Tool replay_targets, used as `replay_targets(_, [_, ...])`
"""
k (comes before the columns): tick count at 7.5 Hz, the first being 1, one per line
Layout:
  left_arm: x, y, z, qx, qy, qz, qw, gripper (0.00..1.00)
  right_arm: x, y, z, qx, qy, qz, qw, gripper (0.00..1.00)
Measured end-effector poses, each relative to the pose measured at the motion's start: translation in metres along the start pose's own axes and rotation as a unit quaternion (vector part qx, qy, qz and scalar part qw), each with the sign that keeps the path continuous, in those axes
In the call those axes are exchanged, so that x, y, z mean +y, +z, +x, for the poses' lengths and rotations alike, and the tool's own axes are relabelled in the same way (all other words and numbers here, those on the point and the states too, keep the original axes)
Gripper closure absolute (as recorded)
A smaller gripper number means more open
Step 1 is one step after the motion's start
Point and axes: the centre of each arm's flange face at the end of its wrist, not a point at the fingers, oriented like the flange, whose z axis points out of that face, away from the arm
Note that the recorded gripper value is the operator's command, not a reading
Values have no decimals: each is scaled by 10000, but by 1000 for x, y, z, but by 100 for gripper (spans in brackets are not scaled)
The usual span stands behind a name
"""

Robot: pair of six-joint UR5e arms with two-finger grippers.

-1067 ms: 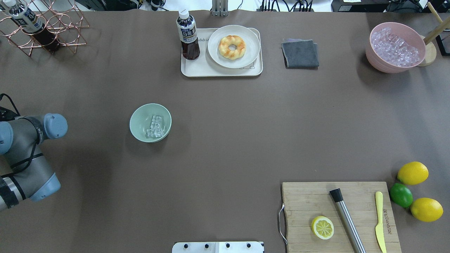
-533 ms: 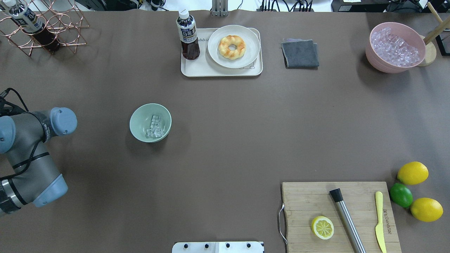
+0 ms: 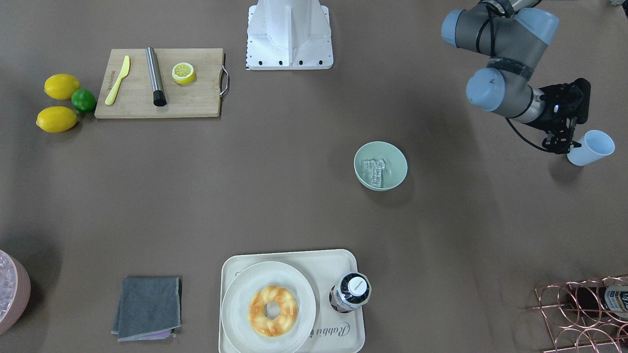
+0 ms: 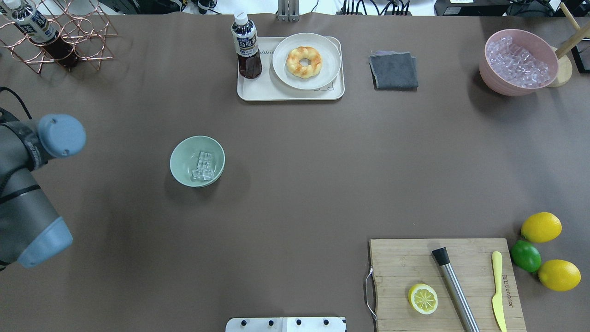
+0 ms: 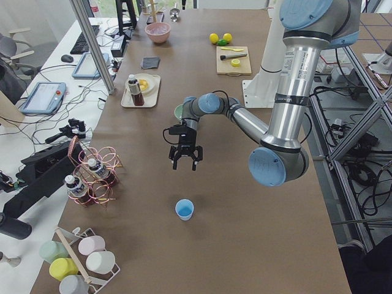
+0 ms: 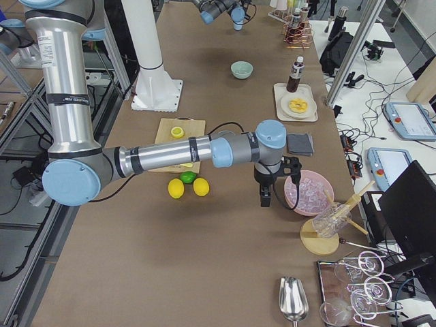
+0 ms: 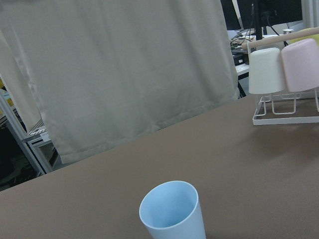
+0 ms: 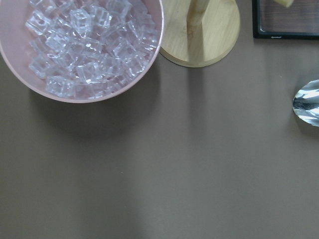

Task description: Pour ice into bowl

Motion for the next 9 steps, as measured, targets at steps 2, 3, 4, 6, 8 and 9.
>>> replay_targets(2, [-77, -6, 2, 297, 421, -228, 9984, 2, -23, -9, -68, 51, 221, -5, 9997, 1])
replay_targets(3, [-115, -4, 7, 655, 660, -366, 9950, 2, -39, -17, -108, 117, 310, -43, 9994, 1])
replay_targets(4, [-150, 3, 10, 1022, 926, -559, 9889, 2, -55, -25, -156, 183, 430, -67, 9989, 1])
replay_targets(6, [-220, 26, 0, 1516, 1668, -1020, 9689, 2, -63, -11, -280, 330, 686, -10, 9971, 1])
replay_targets(8, [-286, 72, -36, 2188, 2276, -1481, 9372, 2, -50, 9, -418, 368, 795, 171, 9960, 1])
replay_targets(9, [-315, 97, -58, 2559, 2593, -1711, 9154, 2, -38, 16, -488, 312, 761, 223, 9964, 1])
